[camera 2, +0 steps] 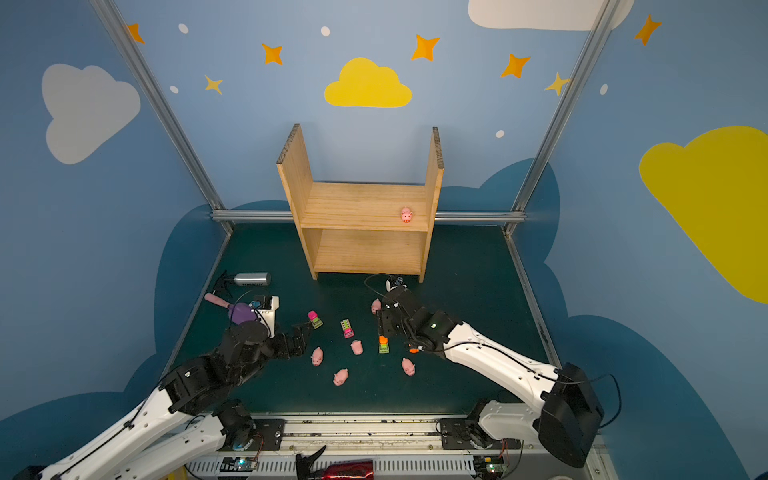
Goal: Place and organize the plastic toys onto the shelf
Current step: 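Withdraw the right gripper from the shelf down toward the toys, then grasp another pink pig near the shelf with the right gripper, then lift the second pink pig with the right gripper onto the upper shelf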
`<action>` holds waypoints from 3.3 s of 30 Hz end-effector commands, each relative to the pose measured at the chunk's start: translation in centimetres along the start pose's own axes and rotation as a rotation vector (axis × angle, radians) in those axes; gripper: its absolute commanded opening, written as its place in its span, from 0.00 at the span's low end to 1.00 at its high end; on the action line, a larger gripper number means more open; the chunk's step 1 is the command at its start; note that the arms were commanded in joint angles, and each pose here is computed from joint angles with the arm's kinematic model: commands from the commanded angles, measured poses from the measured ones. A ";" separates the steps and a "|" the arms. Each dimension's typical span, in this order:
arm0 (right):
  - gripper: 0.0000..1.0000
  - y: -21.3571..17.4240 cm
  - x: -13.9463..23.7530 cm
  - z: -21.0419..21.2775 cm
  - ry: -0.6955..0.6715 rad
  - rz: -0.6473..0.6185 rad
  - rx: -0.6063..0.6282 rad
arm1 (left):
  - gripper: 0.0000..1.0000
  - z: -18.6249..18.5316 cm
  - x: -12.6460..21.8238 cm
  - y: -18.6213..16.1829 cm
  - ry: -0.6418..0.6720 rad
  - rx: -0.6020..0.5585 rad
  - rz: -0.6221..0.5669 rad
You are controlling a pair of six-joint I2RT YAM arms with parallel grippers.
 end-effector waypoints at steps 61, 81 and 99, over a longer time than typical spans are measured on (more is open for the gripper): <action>0.27 -1.3 -17.0 -0.7 -0.223 0.266 -0.085 | 1.00 1.0 1.7 2.2 0.072 -0.006 -0.173; 0.26 7.1 -3.5 3.5 -0.151 0.114 0.106 | 1.00 -1.3 0.8 3.5 -0.031 0.000 -0.186; 0.28 21.0 5.2 3.1 -0.131 -0.181 0.248 | 1.00 -7.0 -2.0 8.1 -0.094 -0.091 -0.203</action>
Point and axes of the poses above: each gripper's point midway between its finger pads, its own x axis back along the fingers, its own z axis along the line the jaws close on, y = z × x, the point moved 8 cm from there along x, back along the fingers, and after that the axes turned 3 degrees about x, right-handed, at the moved point
